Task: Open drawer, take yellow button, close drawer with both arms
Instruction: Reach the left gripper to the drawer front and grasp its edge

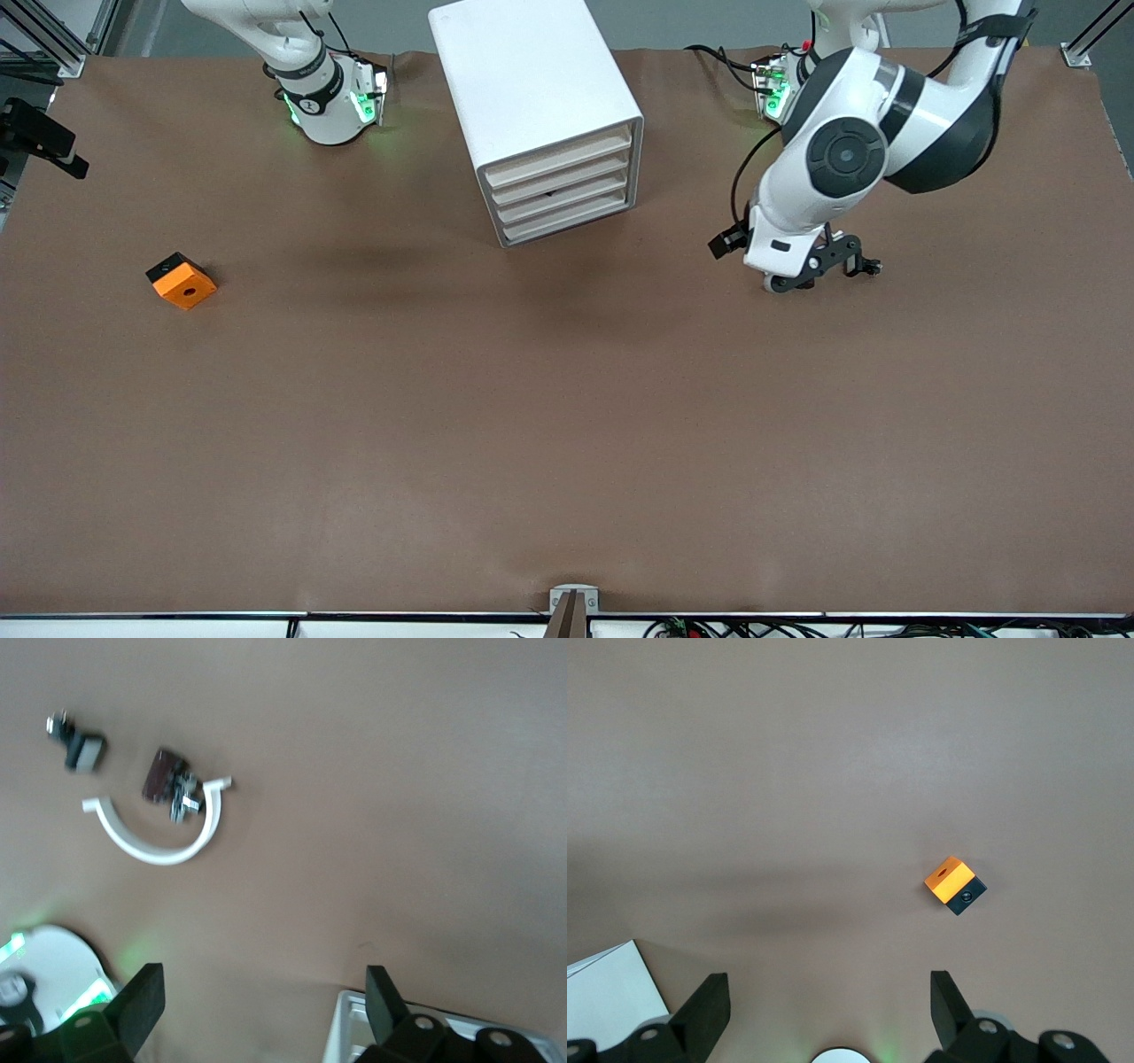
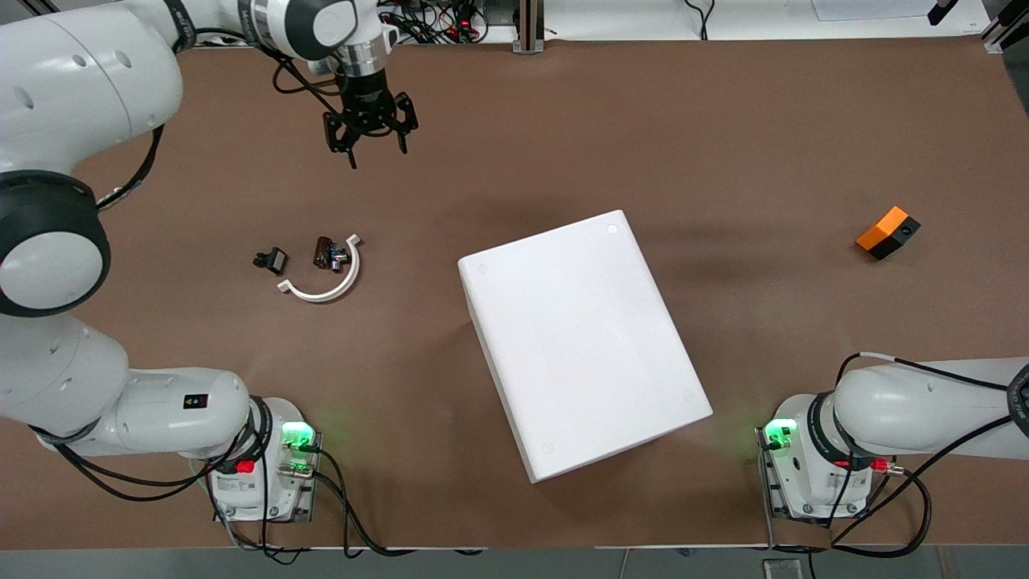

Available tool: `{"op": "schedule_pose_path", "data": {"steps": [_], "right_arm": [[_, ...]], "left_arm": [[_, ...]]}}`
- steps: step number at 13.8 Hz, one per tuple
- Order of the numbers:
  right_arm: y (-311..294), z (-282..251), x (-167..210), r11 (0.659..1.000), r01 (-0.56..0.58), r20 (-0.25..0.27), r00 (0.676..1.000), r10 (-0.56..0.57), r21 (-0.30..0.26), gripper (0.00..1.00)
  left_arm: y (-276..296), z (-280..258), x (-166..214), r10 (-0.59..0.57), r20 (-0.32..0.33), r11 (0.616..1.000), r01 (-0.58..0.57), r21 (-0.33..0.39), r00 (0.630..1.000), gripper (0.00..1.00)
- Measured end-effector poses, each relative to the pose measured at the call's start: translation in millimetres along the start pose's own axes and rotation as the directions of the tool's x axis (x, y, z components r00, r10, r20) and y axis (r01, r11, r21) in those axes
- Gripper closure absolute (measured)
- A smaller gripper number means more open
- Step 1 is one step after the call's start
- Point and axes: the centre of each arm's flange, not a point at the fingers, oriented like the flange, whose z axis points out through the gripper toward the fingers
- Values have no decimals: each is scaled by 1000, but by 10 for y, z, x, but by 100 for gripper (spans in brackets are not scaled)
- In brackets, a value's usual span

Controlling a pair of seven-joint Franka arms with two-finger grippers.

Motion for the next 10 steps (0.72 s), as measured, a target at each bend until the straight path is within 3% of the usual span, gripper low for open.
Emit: {"op": "schedule_pose_path", "data": {"steps": [5,8,10], "right_arm": [[9,0,-1,1000,-2,0,1000,2,0,0],[9,0,-1,1000,-2,0,1000,2,0,0],[10,0,-1,1000,-2,0,1000,2,0,0]], "left_arm": [[368,181,-116,-247,119,961,227,158,962,0],[582,272,-227,-350,195,923,303,236,916,0],[668,346,-323,-431,251,889,361,281,867,0]]}}
